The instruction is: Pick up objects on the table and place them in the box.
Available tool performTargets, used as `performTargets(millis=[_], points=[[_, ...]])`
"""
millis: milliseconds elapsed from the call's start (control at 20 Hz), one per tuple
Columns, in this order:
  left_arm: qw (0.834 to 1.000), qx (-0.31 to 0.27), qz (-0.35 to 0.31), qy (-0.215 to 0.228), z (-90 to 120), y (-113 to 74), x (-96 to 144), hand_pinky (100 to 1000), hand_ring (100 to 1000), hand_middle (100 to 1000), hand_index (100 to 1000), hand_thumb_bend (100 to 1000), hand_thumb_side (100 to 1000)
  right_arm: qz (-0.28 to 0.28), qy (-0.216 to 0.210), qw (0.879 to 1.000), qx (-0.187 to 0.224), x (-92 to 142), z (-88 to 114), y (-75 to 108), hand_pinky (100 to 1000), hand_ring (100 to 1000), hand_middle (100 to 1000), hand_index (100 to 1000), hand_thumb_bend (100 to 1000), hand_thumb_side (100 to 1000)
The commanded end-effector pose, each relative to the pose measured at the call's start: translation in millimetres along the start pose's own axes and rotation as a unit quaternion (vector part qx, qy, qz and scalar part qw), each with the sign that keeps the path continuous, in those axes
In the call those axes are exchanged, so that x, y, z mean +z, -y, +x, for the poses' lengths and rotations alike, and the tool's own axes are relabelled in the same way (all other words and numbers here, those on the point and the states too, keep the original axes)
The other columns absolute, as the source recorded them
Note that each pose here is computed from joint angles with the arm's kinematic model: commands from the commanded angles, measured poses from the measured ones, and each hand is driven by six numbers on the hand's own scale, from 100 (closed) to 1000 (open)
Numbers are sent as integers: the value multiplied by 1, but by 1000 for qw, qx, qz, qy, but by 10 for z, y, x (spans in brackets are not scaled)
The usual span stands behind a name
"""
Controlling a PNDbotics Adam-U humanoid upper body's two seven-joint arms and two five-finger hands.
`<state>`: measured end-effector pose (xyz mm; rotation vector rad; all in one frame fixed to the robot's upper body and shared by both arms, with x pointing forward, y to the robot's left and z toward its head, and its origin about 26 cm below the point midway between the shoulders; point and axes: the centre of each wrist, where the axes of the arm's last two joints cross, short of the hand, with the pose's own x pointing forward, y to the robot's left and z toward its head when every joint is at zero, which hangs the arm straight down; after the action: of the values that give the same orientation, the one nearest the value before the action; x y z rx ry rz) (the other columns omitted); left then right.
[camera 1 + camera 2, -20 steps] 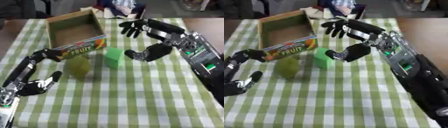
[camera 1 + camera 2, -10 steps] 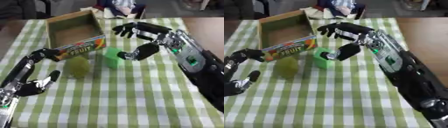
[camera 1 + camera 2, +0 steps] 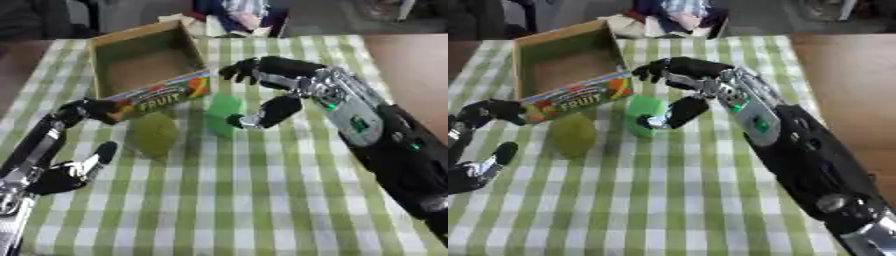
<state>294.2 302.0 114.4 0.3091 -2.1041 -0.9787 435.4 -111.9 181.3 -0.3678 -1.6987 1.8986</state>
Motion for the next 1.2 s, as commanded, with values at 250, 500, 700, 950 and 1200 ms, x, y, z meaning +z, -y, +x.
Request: performTargets(millis=[250,500,700,950,1200], points=[[1000,-6,0,9,25,-45,-30,818,680,727,874,290,652,-9,-35,999,13,-51,-121,-7,760,852,866,1000,390,643],[1000,-4,-1,12,29,-38,-43,818,680,727,874,286,652,-19,-45,999,17,-99,-138,-29,759,851,865,1000,388,644],[1000,-3,-2,13,33,-31,-52,818,680,727,874,276,657,-20,-55,998,15,-128,-164,-67,755,847,862,1000,382,649],[1000,-1,-4,17,40,-23,-69,817,680,726,874,275,656,-13,-65,998,9,-173,-205,-160,754,844,857,1000,378,654],[1000,1,-5,19,43,-21,-77,817,680,726,875,274,656,-8,-70,997,8,-204,-230,-227,754,843,853,1000,376,658]])
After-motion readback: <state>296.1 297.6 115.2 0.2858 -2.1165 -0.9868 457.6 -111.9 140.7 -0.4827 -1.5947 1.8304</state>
